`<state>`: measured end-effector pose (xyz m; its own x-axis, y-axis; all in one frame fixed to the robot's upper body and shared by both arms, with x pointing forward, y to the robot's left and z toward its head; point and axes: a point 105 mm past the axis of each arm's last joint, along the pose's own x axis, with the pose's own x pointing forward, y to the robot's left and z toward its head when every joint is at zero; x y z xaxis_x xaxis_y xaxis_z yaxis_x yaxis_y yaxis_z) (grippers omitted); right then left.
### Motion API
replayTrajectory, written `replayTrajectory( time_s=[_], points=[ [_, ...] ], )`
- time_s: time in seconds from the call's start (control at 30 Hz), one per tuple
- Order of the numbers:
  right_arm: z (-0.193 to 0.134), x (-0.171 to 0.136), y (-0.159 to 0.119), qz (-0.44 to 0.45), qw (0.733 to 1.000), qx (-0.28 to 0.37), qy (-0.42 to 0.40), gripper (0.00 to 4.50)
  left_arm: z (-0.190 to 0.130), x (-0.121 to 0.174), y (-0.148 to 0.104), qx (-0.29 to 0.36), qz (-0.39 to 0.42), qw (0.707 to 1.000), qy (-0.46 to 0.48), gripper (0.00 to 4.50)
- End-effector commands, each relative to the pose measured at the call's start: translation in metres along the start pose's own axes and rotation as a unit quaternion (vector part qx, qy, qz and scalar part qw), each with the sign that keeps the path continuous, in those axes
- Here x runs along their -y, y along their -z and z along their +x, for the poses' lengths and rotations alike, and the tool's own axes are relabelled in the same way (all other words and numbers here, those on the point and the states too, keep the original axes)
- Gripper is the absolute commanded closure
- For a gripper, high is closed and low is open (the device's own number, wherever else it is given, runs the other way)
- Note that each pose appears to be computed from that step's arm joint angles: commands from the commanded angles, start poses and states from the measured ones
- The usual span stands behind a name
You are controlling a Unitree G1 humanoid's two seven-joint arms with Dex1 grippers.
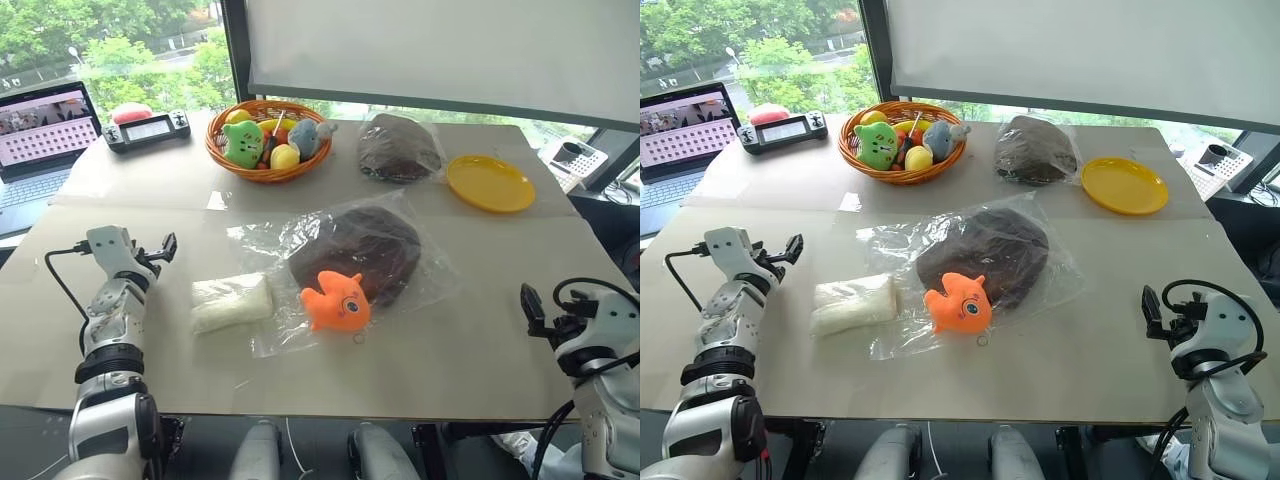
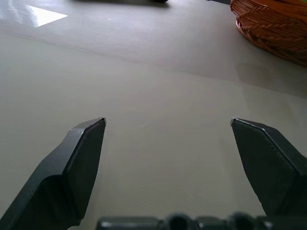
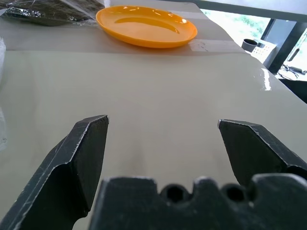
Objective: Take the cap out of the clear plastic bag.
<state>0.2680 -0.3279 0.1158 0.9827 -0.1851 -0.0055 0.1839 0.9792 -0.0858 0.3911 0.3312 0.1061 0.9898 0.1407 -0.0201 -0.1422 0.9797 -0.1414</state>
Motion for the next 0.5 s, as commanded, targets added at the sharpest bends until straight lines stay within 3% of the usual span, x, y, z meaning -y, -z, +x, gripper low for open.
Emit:
replayTrajectory(
  time_s=[0.03, 0.13, 0.23, 0.37, 0.5],
  points=[
    [0.003, -0.012, -0.042, 0.004, 0.998, 0.061, -0.034, 0.14, 0.007, 0.024, -0.035, 0.047, 0.018, 0.996, 0.078, 0.0],
    [-0.003, -0.063, -0.108, 0.047, 0.97, 0.122, -0.204, 0.14, -0.009, 0.081, -0.086, 0.076, 0.075, 0.949, 0.297, 0.0],
    [-0.024, -0.104, -0.133, 0.053, 0.928, 0.11, -0.353, 0.14, -0.04, 0.106, -0.1, 0.053, 0.114, 0.898, 0.422, 0.0],
    [-0.064, -0.152, -0.138, 0.046, 0.84, 0.052, -0.538, 0.14, -0.079, 0.121, -0.085, -0.038, 0.159, 0.828, 0.536, 0.0],
    [-0.088, -0.187, -0.126, 0.025, 0.773, 0.001, -0.634, 0.14, -0.098, 0.128, -0.073, -0.086, 0.201, 0.786, 0.578, 0.0]
  ],
)
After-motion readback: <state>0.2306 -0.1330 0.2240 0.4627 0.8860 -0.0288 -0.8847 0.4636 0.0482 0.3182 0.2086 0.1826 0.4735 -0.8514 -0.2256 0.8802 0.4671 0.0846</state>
